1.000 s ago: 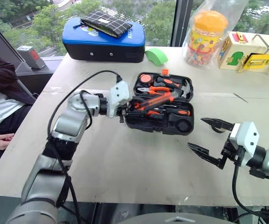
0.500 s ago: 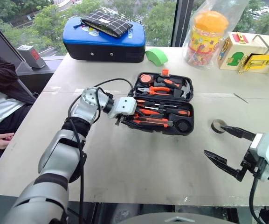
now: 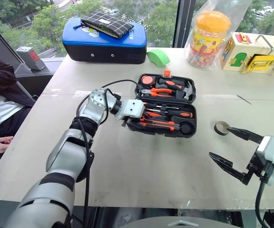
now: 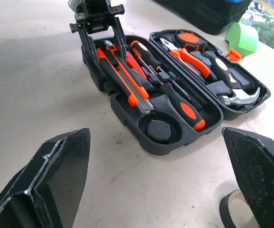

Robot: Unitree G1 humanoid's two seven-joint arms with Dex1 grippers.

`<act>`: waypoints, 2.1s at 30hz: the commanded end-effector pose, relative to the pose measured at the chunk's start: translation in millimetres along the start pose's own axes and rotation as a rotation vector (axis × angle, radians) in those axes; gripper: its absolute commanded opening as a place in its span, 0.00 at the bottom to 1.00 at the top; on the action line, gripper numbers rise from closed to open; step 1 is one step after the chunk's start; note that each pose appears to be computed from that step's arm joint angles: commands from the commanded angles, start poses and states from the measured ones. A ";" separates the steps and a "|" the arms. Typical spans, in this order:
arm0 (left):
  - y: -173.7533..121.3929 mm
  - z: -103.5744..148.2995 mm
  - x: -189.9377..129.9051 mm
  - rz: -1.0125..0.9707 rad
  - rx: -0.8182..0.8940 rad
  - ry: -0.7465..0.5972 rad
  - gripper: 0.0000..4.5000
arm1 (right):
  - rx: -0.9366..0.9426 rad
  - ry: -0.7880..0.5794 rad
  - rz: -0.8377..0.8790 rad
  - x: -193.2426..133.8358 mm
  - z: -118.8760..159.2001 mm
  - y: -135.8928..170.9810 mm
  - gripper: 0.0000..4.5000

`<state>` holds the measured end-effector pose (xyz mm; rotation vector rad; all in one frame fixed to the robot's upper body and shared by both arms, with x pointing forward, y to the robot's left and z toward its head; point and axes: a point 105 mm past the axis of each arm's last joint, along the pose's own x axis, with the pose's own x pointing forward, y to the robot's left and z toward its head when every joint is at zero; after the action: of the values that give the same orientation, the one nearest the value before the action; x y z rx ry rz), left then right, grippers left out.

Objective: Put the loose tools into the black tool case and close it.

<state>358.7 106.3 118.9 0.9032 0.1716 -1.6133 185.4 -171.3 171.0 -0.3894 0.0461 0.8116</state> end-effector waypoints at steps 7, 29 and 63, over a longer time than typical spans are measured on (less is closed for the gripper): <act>-7.3 -13.2 -4.3 -0.039 -0.027 0.059 0.42 | -0.036 -0.036 0.020 4.4 8.0 0.8 1.00; 14.3 5.8 -33.1 0.057 -0.221 -0.148 0.97 | -0.053 -0.039 0.017 7.2 7.8 -5.0 1.00; -33.2 -38.6 4.8 0.187 -0.669 0.017 0.01 | -0.024 -0.054 0.071 17.8 4.0 3.4 1.00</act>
<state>348.3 110.0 103.0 0.3840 0.4347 -1.3314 197.8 -159.8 166.0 -0.3828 0.0282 0.8733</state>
